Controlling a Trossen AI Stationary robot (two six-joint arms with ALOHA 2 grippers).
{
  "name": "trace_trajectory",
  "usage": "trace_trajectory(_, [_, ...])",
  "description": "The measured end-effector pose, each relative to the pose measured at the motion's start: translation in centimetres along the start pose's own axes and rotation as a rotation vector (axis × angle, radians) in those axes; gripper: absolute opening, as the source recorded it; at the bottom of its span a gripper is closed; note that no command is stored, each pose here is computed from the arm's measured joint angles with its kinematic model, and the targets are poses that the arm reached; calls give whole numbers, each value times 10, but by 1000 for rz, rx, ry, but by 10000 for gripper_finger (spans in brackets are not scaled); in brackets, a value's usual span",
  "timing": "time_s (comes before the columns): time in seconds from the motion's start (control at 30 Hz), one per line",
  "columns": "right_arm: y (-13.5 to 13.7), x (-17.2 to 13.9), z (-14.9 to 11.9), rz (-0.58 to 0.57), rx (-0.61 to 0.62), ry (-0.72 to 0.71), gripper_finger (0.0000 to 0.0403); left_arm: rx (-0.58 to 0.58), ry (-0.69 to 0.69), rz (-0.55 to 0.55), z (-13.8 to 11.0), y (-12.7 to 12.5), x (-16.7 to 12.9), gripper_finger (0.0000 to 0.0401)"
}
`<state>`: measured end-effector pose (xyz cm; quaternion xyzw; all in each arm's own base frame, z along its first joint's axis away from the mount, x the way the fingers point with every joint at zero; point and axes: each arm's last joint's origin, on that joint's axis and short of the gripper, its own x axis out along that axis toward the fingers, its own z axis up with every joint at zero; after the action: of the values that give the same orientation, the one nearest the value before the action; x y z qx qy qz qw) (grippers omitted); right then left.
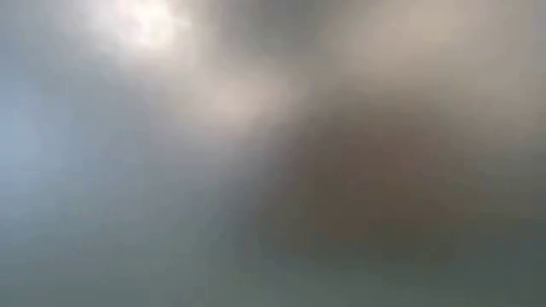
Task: Sort Maruchan noodles
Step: Put the blue noodle pack into the transparent bin
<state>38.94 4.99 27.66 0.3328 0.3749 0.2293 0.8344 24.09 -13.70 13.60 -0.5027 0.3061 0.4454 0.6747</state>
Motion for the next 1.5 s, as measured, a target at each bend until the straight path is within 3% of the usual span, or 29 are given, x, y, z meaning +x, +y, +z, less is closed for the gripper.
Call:
trace_trajectory(0.27, [55, 36, -43, -35, -99, 54, 38, -16, 18, -14, -1, -5, -2, 36])
trace_trajectory(0.63, [83, 57, -82, -230, -70, 24, 39, 37, 33, -36, -4, -12, -8, 36])
trace_trajectory(0.87, [79, 73, -104, -305, -14, 71, 38, 34, 35, -39, -4, -13, -8, 36])
trace_trajectory(1.07, [66, 94, -118, -431, -48, 64, 38, 26, 37, -41, -4, -13, -8, 36])
trace_trajectory(1.5, [61, 100, -124, -458, -81, 100, 44, 47, 48, -69, -5, -22, -14, 36])
